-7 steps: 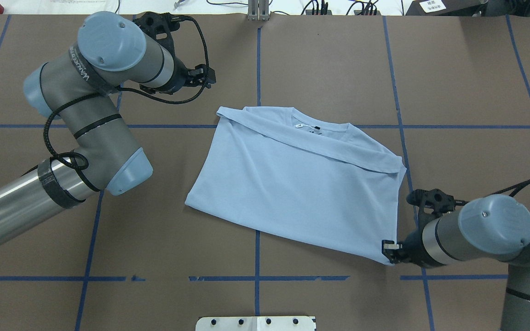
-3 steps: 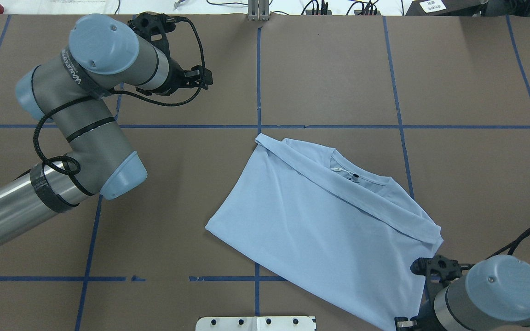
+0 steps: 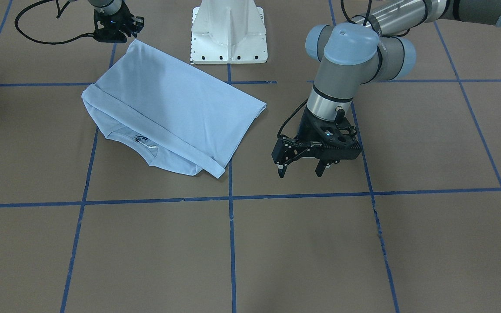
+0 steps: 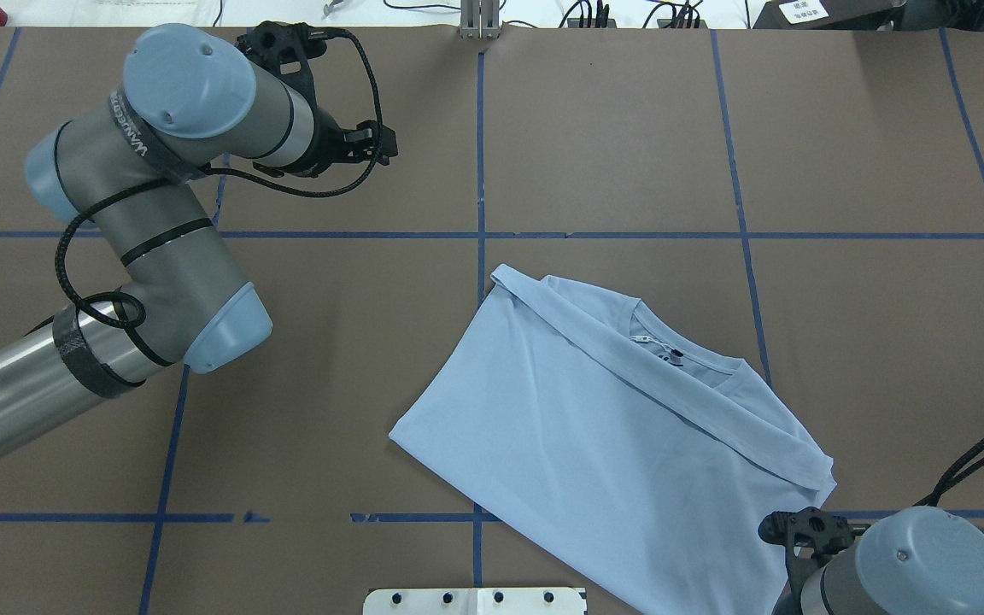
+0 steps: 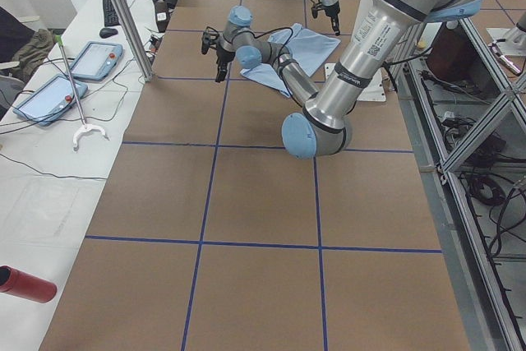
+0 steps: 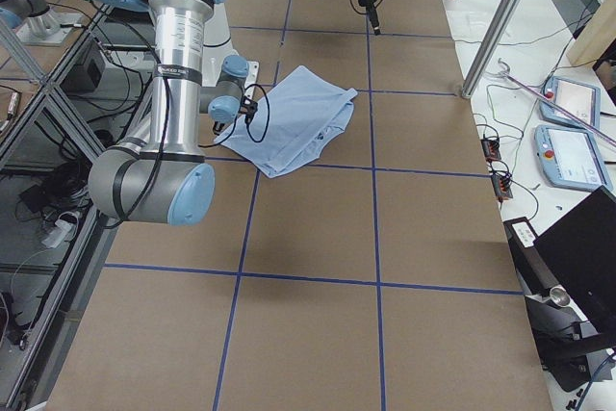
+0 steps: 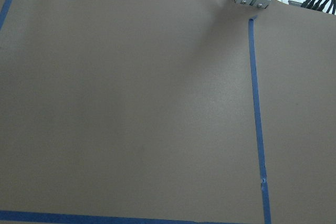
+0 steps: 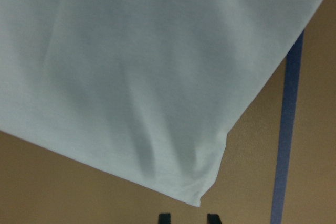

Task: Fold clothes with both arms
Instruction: 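Drag the grasped corner with the right gripper, rotating the shirt on the table, then release the shirt with the right gripper while the left gripper grasps its near corner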

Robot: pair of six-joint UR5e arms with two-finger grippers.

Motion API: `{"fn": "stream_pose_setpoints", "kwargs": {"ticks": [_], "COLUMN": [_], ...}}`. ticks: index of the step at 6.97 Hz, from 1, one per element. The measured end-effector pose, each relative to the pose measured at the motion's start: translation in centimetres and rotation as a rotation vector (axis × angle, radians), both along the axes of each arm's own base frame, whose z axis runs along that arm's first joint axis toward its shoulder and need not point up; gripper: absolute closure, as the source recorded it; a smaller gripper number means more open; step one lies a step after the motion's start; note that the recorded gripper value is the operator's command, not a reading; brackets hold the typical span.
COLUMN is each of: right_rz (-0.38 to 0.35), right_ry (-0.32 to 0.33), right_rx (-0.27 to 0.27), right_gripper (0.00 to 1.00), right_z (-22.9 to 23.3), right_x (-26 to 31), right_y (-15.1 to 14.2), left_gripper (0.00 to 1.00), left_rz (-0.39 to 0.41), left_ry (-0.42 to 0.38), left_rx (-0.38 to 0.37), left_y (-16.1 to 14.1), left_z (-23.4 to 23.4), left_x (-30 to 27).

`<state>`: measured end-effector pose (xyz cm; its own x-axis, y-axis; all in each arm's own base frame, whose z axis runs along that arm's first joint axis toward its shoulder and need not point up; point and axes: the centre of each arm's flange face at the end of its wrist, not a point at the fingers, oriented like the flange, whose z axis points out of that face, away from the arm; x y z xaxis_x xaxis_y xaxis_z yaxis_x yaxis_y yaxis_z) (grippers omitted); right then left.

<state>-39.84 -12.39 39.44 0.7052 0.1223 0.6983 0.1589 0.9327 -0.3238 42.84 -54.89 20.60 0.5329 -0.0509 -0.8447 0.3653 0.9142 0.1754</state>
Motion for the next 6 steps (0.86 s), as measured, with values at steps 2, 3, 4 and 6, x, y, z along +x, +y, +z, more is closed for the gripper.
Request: {"fn": "stream_pose_setpoints", "kwargs": {"ticks": [2, 3, 4, 6], "right_rz": [0.161, 0.258, 0.346, 0.438], "right_ry": [-0.052, -0.094, -0.138, -0.199], "right_rx": [0.001, 0.019, 0.059, 0.201], "right_gripper": [0.0, 0.0, 0.0, 0.0], "right_z": [-2.3, -4.0, -5.7, -8.1], "right_x": [2.0, 3.1, 4.4, 8.1], "right_y": [-6.3, -10.4, -14.7, -21.7], "left_gripper": [0.0, 0.0, 0.0, 0.0], "left_rz": [0.057, 0.105, 0.146, 0.168], "left_ry": [0.018, 0.043, 0.072, 0.112], "left_rx": [-0.026, -0.075, -0.137, -0.3], "left_y": [2.3, 4.0, 6.1, 10.1], "left_z": [-0.4, -0.1, 0.0, 0.6], "left_x": [0.9, 1.6, 3.2, 6.4]}}
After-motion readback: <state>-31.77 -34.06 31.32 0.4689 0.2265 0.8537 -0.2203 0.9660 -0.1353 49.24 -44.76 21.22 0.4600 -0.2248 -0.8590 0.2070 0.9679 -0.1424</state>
